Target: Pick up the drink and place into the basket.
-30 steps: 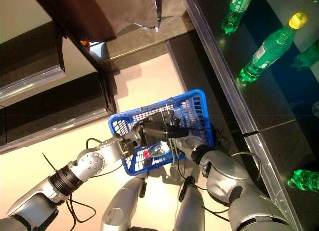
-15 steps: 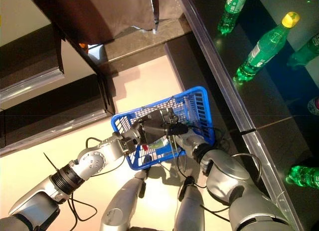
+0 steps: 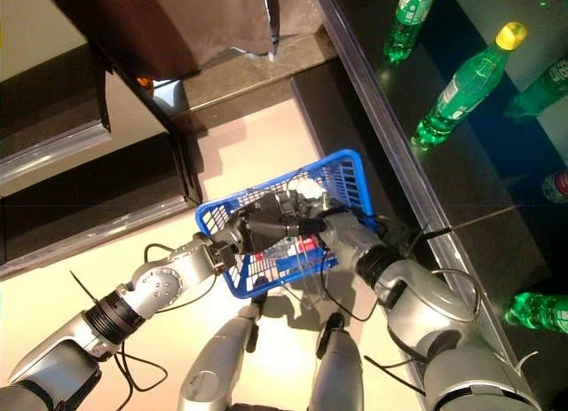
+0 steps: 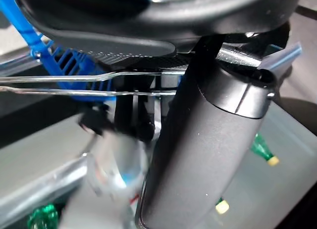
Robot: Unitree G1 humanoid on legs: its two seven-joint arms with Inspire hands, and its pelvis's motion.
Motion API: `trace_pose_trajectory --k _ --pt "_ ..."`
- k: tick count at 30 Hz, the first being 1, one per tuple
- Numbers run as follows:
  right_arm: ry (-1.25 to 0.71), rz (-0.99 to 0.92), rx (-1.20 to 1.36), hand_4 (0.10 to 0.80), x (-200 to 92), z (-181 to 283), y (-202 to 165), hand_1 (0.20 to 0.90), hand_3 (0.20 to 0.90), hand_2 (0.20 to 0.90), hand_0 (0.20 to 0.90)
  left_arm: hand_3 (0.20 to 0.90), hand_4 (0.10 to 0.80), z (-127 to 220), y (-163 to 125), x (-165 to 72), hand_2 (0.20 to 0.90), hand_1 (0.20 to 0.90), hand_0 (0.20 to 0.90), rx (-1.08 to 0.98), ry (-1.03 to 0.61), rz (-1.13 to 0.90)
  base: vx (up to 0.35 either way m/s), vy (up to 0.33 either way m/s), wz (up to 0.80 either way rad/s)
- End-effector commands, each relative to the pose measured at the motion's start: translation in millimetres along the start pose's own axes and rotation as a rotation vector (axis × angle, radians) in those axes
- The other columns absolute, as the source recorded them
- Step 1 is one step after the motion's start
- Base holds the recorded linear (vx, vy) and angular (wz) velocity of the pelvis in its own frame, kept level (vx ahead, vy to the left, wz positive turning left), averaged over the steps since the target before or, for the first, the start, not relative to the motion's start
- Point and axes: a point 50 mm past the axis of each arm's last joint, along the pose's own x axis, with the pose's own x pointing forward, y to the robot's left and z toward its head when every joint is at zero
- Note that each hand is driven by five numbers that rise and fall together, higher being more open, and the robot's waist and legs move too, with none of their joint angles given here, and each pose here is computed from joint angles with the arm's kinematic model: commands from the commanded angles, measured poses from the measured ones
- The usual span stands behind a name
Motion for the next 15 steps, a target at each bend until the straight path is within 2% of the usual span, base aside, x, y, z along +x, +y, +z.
trace_pose_trajectory --k 1,9,15 --pt "-0.182 -0.36 0.092 0.8 -10 45 -66 0.9 0.9 0.9 0.9 0.2 0.1 96 -93 -30 0.3 0.3 0.3 -0.025 -0.544 -0.481 0.0 0.0 0.0" --pt "-0.217 -0.57 0.34 0.8 -67 19 -68 0.9 0.9 0.9 0.9 0.2 0.1 101 -51 -74 0.3 0.3 0.3 0.013 -0.693 -0.267 0.036 -0.016 -0.04" --pt "-0.2 -0.627 0.446 0.8 -91 3 -60 0.9 0.9 0.9 0.9 0.2 0.1 97 -24 -93 0.3 0.3 0.3 -0.021 -0.726 -0.118 0.048 -0.007 -0.08"
